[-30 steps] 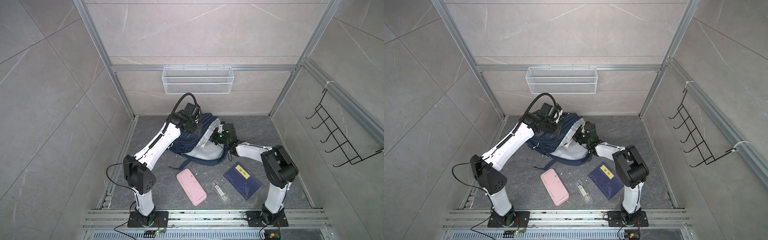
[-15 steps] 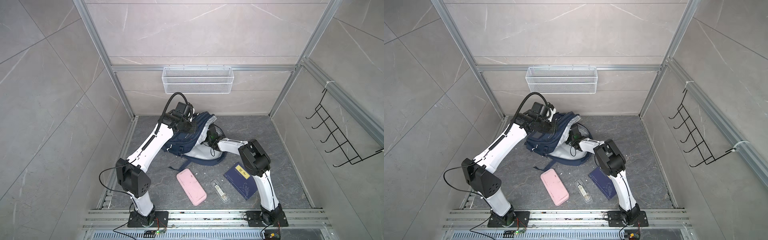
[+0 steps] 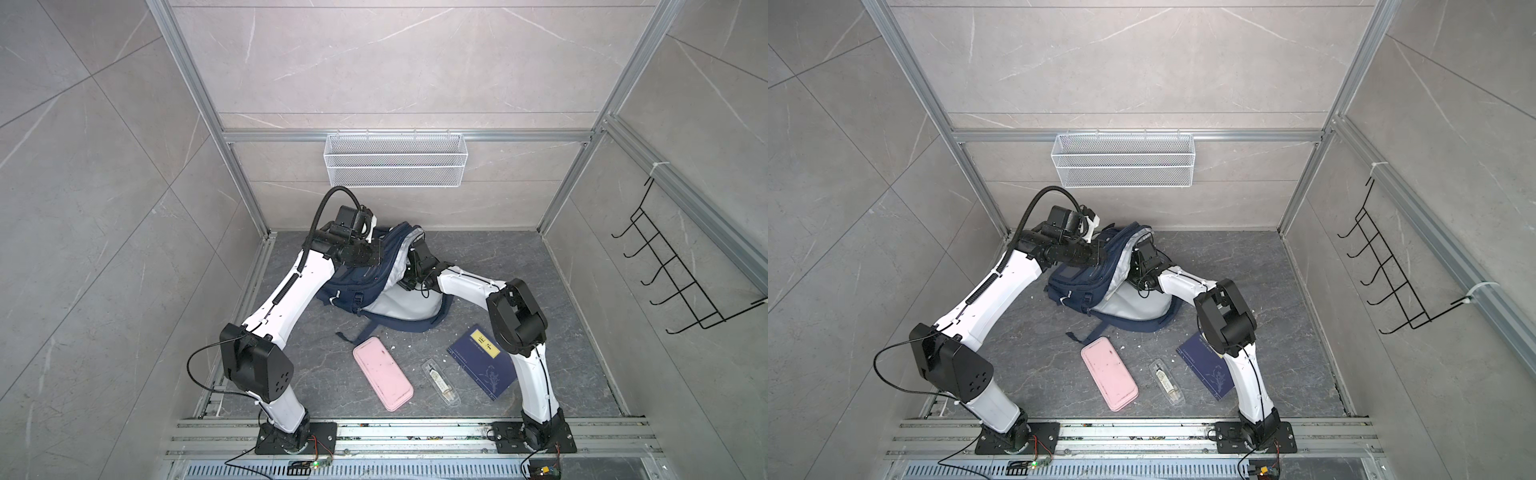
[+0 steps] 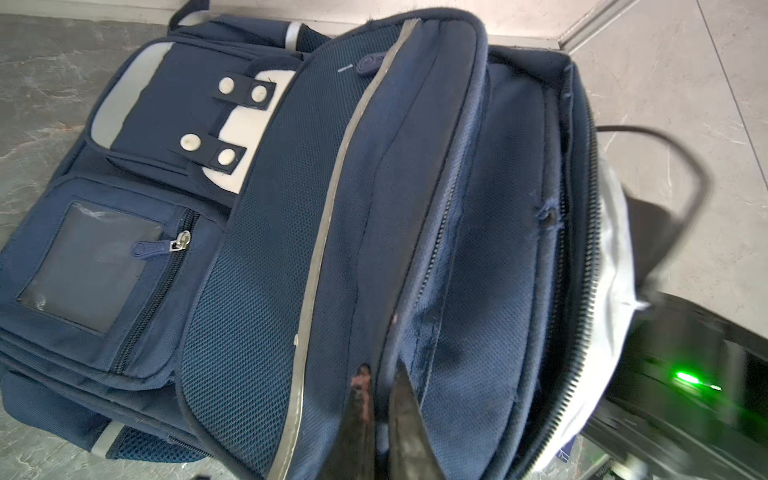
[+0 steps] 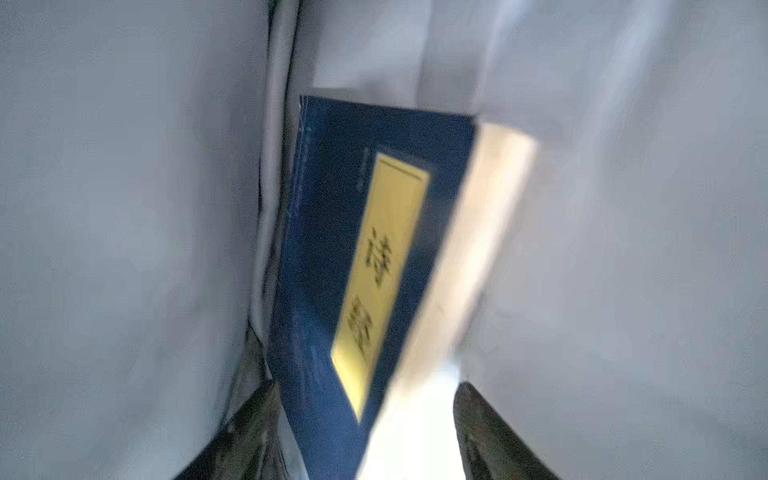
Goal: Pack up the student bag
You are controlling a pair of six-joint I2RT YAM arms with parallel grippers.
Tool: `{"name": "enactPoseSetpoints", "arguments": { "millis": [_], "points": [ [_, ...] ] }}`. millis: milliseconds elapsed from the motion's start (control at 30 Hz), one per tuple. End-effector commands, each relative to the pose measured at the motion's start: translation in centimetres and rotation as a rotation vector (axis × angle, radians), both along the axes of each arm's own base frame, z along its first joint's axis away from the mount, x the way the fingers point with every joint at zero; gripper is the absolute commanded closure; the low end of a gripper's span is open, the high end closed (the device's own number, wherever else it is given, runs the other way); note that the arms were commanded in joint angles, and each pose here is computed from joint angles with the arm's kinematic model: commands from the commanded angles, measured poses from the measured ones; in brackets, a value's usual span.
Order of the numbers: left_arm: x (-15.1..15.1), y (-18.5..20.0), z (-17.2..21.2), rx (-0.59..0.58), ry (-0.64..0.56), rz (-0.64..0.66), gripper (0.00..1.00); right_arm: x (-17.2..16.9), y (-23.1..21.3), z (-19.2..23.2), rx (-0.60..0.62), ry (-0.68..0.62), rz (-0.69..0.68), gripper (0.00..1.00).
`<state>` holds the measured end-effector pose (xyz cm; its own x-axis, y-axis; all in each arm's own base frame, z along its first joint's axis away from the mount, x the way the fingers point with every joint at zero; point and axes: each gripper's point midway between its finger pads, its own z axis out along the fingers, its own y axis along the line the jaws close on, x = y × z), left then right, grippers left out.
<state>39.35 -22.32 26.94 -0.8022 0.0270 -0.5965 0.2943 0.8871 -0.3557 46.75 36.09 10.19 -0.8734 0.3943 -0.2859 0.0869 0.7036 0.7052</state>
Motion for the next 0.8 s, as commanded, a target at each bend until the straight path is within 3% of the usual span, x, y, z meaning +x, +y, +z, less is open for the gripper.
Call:
{"name": "enactPoseSetpoints", "arguments": {
  "millis": [0, 167, 300, 367, 433, 600, 767],
  "points": [
    [1.1, 1.1, 4.6, -0.043, -0.158, 0.057, 1.0, -2.7, -3.3, 2.2, -0.11, -0.03, 0.037, 0.25],
    [1.4, 1.9, 1.6, -0.007, -0.156, 0.109, 1.0, -7.5, -8.0, 2.7, -0.181, -0.1, 0.03, 0.21],
    [1.4, 1.3, -1.0, 0.053, -0.129, 0.072, 1.0, -10.8, -12.1, 5.1, -0.29, -0.208, 0.041, 0.21],
    [1.3, 0.9, -2.2, 0.152, -0.14, 0.059, 1.0, -12.1, -14.2, 6.3, -0.344, -0.269, 0.026, 0.15],
    [0.9, -0.3, -3.5, 0.228, -0.145, 0.021, 1.0, -13.1, -16.3, 7.0, -0.392, -0.296, -0.001, 0.02],
    [-0.3, -3.0, -6.7, 0.315, -0.121, -0.068, 1.0, -14.2, -21.3, 6.2, -0.307, -0.212, -0.058, 0.0],
    [-1.2, -3.3, -9.7, 0.394, -0.079, -0.074, 1.0, -15.7, -24.1, 4.6, -0.426, -0.143, -0.078, 0.0]
  ]
}}
